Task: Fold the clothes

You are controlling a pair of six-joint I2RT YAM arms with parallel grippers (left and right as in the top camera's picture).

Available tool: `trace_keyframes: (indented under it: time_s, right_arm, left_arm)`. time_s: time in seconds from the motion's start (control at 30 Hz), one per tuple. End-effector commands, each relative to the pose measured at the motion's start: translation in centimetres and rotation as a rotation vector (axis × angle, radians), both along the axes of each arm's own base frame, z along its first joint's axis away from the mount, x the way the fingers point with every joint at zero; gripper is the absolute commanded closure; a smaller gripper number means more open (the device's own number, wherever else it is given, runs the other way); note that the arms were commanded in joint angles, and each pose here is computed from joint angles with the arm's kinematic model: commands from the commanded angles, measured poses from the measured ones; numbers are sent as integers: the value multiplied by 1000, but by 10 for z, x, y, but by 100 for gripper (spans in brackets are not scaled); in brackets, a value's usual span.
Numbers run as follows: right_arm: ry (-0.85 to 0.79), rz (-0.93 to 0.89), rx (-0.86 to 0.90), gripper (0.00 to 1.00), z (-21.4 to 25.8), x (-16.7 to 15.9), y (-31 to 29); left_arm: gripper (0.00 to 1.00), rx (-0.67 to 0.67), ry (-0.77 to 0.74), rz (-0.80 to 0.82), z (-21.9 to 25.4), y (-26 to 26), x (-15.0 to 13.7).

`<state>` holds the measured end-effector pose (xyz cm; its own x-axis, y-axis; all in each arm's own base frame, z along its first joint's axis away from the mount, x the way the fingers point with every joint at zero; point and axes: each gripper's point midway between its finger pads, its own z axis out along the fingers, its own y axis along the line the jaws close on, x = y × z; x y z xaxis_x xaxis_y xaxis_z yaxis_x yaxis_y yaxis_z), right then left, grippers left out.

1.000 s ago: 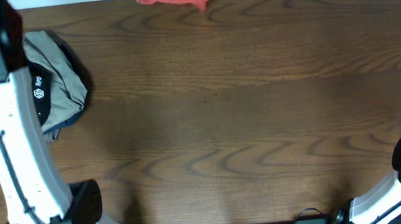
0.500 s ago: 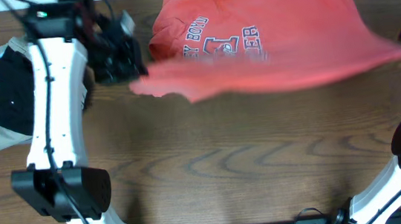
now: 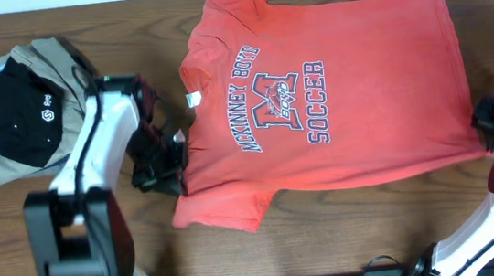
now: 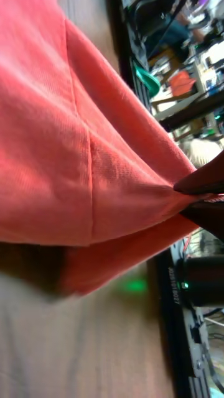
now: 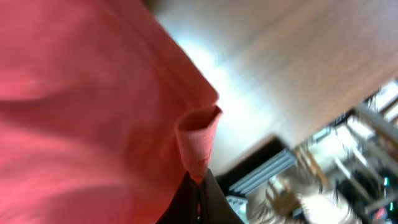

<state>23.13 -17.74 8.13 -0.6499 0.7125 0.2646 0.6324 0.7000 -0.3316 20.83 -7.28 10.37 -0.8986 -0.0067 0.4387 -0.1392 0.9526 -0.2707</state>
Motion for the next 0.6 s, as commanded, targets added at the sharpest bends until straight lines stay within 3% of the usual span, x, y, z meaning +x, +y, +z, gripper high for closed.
trace_keyframes:
  time_s: [0.0,0.17,0.3,0.57]
  right_arm:
    - [-4,-76,-55,99,7,-26,-4]
    - [-50,-139,-92,99,10,-50,-1]
    - [-154,-155,-121,99,20,-48,1]
    - [-445,-73,-77,99,22,14,1]
  left_arm:
    - [94,59,-100,49,17,9,-12]
    - [94,63,-246,113,44,11,-28]
    - [94,50,-400,146,65,11,-28]
    - [94,102,-640,304,74,20,35]
